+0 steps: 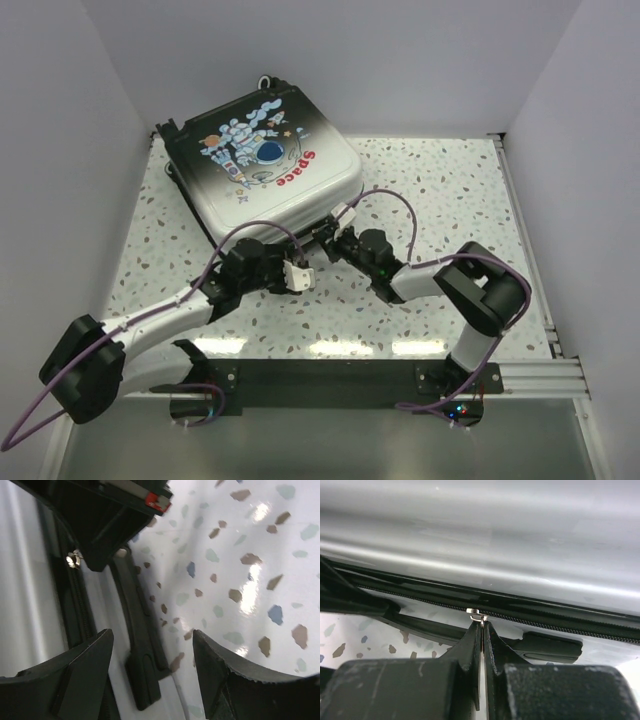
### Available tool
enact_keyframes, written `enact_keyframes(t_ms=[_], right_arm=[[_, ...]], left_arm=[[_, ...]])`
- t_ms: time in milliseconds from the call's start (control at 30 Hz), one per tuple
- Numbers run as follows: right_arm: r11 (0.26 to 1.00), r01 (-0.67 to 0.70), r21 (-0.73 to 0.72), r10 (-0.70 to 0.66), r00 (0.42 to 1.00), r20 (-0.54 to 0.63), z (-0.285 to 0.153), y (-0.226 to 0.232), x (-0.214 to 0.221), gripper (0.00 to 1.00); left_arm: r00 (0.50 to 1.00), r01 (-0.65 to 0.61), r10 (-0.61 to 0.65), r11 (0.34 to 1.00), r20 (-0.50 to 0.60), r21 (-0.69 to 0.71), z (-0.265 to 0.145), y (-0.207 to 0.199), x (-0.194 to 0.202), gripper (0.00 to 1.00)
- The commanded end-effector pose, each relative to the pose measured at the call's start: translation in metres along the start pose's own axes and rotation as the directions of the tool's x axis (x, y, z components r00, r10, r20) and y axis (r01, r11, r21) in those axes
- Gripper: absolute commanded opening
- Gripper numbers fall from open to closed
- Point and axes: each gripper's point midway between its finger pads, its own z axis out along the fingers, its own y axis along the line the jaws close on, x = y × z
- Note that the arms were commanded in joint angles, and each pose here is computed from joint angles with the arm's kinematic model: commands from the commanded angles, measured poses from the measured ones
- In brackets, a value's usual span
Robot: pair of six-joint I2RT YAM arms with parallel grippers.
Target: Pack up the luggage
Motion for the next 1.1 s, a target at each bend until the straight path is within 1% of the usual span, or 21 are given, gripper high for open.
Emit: enact_keyframes(t_ms=[0, 100, 133, 167, 200, 267, 333, 500, 567, 600, 633, 667, 733, 767, 867, 900, 933, 967, 1067], right_arm=[[1.000, 0.010, 0.016, -0.011, 0.997, 0.076, -0.005, -0.011, -0.029, 0.00], [1.000, 0.007, 0.001, -0.007, 0.998, 0.068, -0.006, -0.018, -0.035, 0.00], [1.000, 0.002, -0.001, -0.002, 0.999, 0.052, -0.007, -0.021, -0.033, 0.00], [1.000, -0.005, -0.019, 0.006, 0.999, 0.050, -0.006, -0.019, -0.034, 0.00], [1.000, -0.011, -0.012, 0.011, 0.999, 0.053, -0.005, -0.024, -0.037, 0.00], [1.000, -0.019, -0.016, 0.020, 0.999, 0.048, -0.005, -0.025, -0.037, 0.00], [1.000, -0.025, -0.015, 0.026, 0.998, 0.053, -0.003, -0.026, -0.040, 0.00], [1.000, -0.015, -0.015, 0.016, 0.997, 0.073, -0.004, -0.027, -0.043, 0.00], [1.000, -0.010, -0.014, 0.011, 0.997, 0.076, -0.004, -0.027, -0.044, 0.00], [1.000, -0.010, -0.007, 0.011, 0.997, 0.075, -0.005, -0.029, -0.042, 0.00], [1.000, -0.008, -0.005, 0.008, 0.997, 0.073, -0.005, -0.029, -0.042, 0.00], [1.000, -0.007, 0.001, 0.006, 0.997, 0.073, -0.005, -0.030, -0.042, 0.00], [1.000, 0.005, 0.016, -0.006, 0.997, 0.077, -0.005, -0.033, -0.043, 0.00], [1.000, 0.010, 0.022, -0.012, 0.997, 0.075, -0.005, -0.034, -0.043, 0.00], [0.999, 0.015, 0.047, -0.019, 0.997, 0.078, -0.005, -0.040, -0.044, 0.00], [0.998, 0.014, 0.058, -0.018, 0.997, 0.078, -0.005, -0.043, -0.044, 0.00], [0.998, 0.013, 0.064, -0.018, 0.997, 0.074, -0.005, -0.045, -0.043, 0.00], [0.998, 0.014, 0.069, -0.018, 0.997, 0.071, -0.006, -0.048, -0.042, 0.00], [0.996, 0.011, 0.085, -0.017, 0.997, 0.078, -0.006, -0.054, -0.045, 0.00]], left_arm=[[0.992, -0.004, 0.020, 0.992, 0.128, -0.129, 0.002, 0.032, -0.032, 0.69], [0.994, 0.037, -0.023, 0.991, 0.111, -0.128, 0.014, 0.032, -0.026, 0.67], [0.994, 0.046, -0.033, 0.991, 0.100, -0.127, 0.017, 0.033, -0.024, 0.67], [0.995, 0.052, -0.040, 0.990, 0.095, -0.130, 0.021, 0.037, -0.025, 0.66], [0.996, 0.061, -0.053, 0.992, 0.073, -0.111, 0.029, 0.033, -0.019, 0.65], [0.996, 0.067, -0.059, 0.991, 0.067, -0.119, 0.035, 0.038, -0.020, 0.65], [0.998, 0.060, -0.057, 0.993, 0.033, -0.103, 0.043, 0.035, -0.012, 0.64], [0.996, 0.063, -0.072, 0.988, -0.061, -0.140, 0.053, 0.040, 0.008, 0.65], [0.993, 0.068, -0.081, 0.987, -0.086, -0.146, 0.058, 0.043, 0.008, 0.65], [0.987, 0.070, -0.088, 0.989, -0.133, -0.132, 0.062, 0.037, 0.018, 0.65], [0.984, 0.074, -0.092, 0.989, -0.150, -0.126, 0.065, 0.035, 0.020, 0.65], [0.975, 0.077, -0.104, 0.987, -0.195, -0.140, 0.067, 0.037, 0.028, 0.64], [0.967, 0.091, -0.123, 0.985, -0.222, -0.149, 0.068, 0.036, 0.035, 0.62], [0.965, 0.093, -0.125, 0.985, -0.230, -0.146, 0.068, 0.035, 0.037, 0.60], [0.952, 0.108, -0.136, 0.987, -0.275, -0.115, 0.067, 0.023, 0.048, 0.50], [0.946, 0.119, -0.146, 0.987, -0.289, -0.110, 0.066, 0.021, 0.050, 0.41], [0.941, 0.127, -0.154, 0.986, -0.302, -0.106, 0.065, 0.019, 0.052, 0.37], [0.934, 0.130, -0.154, 0.987, -0.322, -0.096, 0.061, 0.015, 0.056, 0.28], [0.924, 0.136, -0.150, 0.989, -0.353, -0.064, 0.052, 0.002, 0.065, 0.22]])
